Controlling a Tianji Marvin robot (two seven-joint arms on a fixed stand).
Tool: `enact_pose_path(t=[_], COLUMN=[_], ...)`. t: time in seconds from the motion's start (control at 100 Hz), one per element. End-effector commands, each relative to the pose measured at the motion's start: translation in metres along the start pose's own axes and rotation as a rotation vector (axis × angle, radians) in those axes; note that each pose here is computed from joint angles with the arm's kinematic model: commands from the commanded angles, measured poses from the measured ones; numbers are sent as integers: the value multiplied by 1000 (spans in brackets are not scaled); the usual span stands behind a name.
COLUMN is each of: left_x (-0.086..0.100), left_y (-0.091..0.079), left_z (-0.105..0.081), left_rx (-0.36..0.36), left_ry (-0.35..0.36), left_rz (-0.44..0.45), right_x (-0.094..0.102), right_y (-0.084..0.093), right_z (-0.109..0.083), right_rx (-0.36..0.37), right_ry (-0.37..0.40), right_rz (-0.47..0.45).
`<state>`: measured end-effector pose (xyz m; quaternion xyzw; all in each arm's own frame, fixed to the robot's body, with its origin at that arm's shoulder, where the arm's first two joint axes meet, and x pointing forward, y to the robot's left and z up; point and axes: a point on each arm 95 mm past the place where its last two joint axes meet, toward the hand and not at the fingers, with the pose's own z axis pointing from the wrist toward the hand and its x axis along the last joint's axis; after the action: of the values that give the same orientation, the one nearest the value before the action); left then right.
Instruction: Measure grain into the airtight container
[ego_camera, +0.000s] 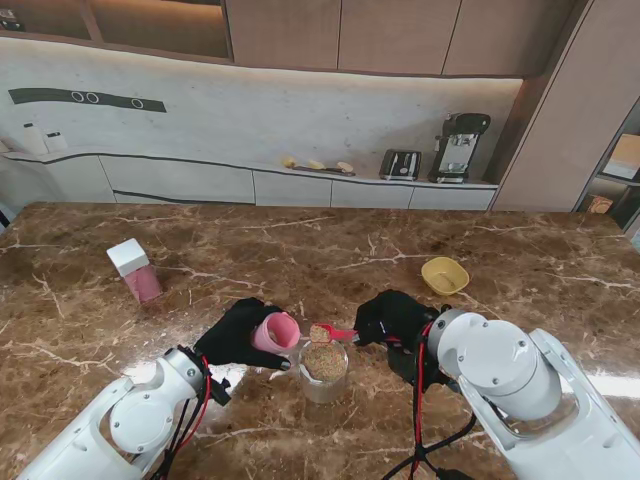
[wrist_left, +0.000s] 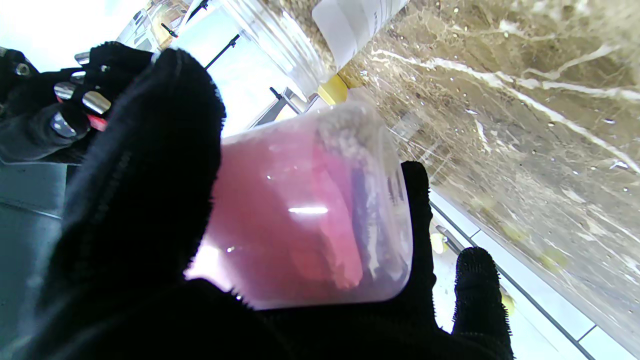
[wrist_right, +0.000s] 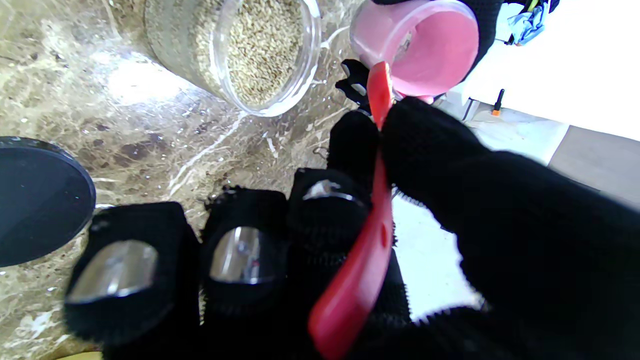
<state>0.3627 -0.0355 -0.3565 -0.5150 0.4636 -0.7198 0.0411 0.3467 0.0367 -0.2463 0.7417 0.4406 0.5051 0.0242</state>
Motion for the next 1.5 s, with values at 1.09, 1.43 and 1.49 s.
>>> enact_pose_path(t=[1.09, 1.43, 1.49], left_x=[-1, -1, -1], left_y=[4, 3, 3], left_z=[0, 0, 0], left_rx=[-16, -10, -10], left_ry=[21, 24, 24], left_rz=[14, 11, 11], right_x=[30, 39, 40], right_y=[-25, -41, -45], right_z=[31, 40, 42], right_rx=[77, 32, 14], right_ry=[32, 84, 107], right_rz=[-93, -203, -223])
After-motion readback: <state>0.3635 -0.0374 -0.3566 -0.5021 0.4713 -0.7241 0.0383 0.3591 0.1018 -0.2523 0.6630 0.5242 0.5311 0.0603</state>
